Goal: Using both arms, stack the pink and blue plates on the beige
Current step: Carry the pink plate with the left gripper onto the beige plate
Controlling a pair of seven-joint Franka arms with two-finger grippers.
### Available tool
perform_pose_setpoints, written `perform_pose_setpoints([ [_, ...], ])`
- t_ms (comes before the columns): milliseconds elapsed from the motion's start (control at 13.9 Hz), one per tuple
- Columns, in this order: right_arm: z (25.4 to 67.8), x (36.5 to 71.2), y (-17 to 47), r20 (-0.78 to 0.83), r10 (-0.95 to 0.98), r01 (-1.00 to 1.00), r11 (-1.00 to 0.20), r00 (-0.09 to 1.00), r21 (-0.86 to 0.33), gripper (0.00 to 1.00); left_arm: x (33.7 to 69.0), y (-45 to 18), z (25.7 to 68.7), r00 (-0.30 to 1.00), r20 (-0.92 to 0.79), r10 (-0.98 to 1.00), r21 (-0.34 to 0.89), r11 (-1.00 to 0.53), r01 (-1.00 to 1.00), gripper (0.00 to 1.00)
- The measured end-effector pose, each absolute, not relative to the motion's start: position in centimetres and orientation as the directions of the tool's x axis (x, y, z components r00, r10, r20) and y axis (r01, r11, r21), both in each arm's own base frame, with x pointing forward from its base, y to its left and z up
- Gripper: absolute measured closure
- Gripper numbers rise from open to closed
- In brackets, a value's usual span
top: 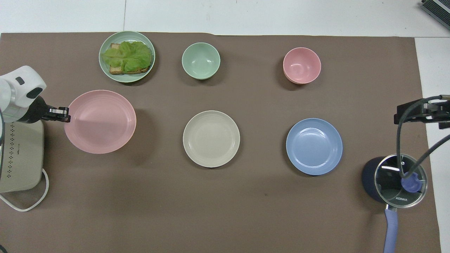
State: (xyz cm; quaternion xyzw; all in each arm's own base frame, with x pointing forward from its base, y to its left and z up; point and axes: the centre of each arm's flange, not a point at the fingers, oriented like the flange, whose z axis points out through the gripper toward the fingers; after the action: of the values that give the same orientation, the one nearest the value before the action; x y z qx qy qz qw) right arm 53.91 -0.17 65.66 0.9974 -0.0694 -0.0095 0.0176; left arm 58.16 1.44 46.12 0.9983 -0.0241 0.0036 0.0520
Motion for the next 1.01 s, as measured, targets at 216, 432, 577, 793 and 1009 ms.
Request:
perform_pose_setpoints([
  [216, 65.7, 53.9, -0.2, -0.017, -0.14, -0.139, -0.99, 0.99, 0.037, 0.0, 57.5, -5.5, 47.3, 0.999, -0.001, 0.035, 0.122, -0.992, 0.035, 0.95],
  [432, 65.6, 53.9, -0.3, -0.018, -0.14, -0.14, -0.99, 0.99, 0.037, 0.0, 55.9, -15.7, 47.0, 0.997, -0.009, 0.075, 0.126, -0.989, 0.075, 0.95],
  [577, 65.6, 53.9, -0.3, -0.018, -0.141, -0.14, -0.989, 0.99, 0.037, 0.0, 54.6, -21.0, 45.8, 0.996, 0.009, 0.094, 0.136, -0.986, 0.092, 0.95],
  [793, 65.6, 53.9, -0.3, -0.018, -0.141, -0.14, -0.989, 0.99, 0.037, 0.0, 53.1, -25.5, 42.0, 0.997, 0.002, 0.083, 0.134, -0.988, 0.082, 0.95],
  [1009, 65.6, 53.9, -0.3, -0.017, -0.141, -0.14, -0.989, 0.99, 0.037, 0.0, 52.1, -26.8, 38.5, 0.998, 0.003, 0.068, 0.13, -0.989, 0.067, 0.95],
])
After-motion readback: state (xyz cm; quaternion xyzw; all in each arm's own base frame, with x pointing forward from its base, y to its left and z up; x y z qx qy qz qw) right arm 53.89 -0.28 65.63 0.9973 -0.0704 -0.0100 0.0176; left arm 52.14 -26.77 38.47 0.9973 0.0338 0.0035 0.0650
